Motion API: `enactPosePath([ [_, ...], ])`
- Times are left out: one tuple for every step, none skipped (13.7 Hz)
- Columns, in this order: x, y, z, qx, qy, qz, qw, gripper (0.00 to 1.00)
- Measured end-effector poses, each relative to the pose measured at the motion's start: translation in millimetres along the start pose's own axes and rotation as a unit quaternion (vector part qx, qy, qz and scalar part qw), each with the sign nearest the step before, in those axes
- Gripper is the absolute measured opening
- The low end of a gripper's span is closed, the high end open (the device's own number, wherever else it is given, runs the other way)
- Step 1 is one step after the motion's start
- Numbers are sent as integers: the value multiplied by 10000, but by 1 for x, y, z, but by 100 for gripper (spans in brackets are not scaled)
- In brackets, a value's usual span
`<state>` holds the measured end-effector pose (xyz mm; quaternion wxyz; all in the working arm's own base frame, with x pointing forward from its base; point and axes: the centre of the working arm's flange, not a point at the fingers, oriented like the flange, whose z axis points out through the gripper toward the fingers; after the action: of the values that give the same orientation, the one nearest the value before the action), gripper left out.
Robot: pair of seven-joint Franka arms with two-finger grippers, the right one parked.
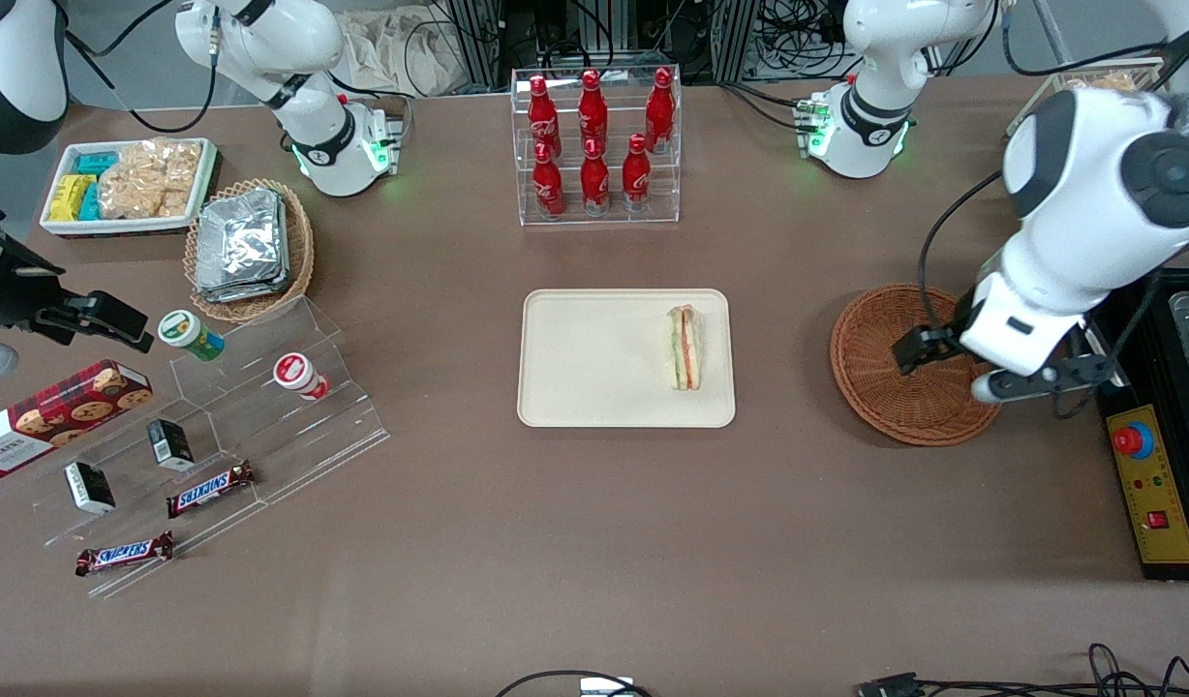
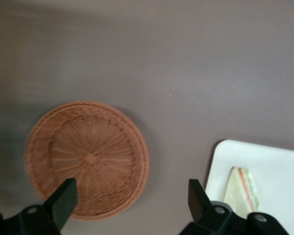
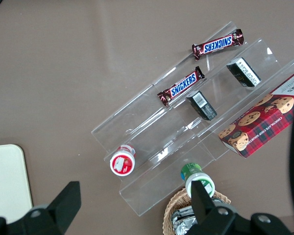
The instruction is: Place sandwich from basket to tray
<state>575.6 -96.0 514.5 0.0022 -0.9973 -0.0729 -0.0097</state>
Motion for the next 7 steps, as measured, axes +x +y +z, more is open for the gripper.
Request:
enactPosePath([
  [-4, -7, -9, 34, -19, 46, 10000, 100],
  [-9, -11, -18, 60, -23, 87, 9999, 100],
  [-15, -15, -27, 77, -47, 131, 9999, 100],
  [-20, -19, -36, 67, -87, 156, 9998, 100],
  [-25, -25, -44, 32, -123, 203, 9997, 100],
  [-29, -32, -54, 17, -171, 331, 9993, 100],
  [-33, -39, -63, 26, -256, 527, 9983, 100],
])
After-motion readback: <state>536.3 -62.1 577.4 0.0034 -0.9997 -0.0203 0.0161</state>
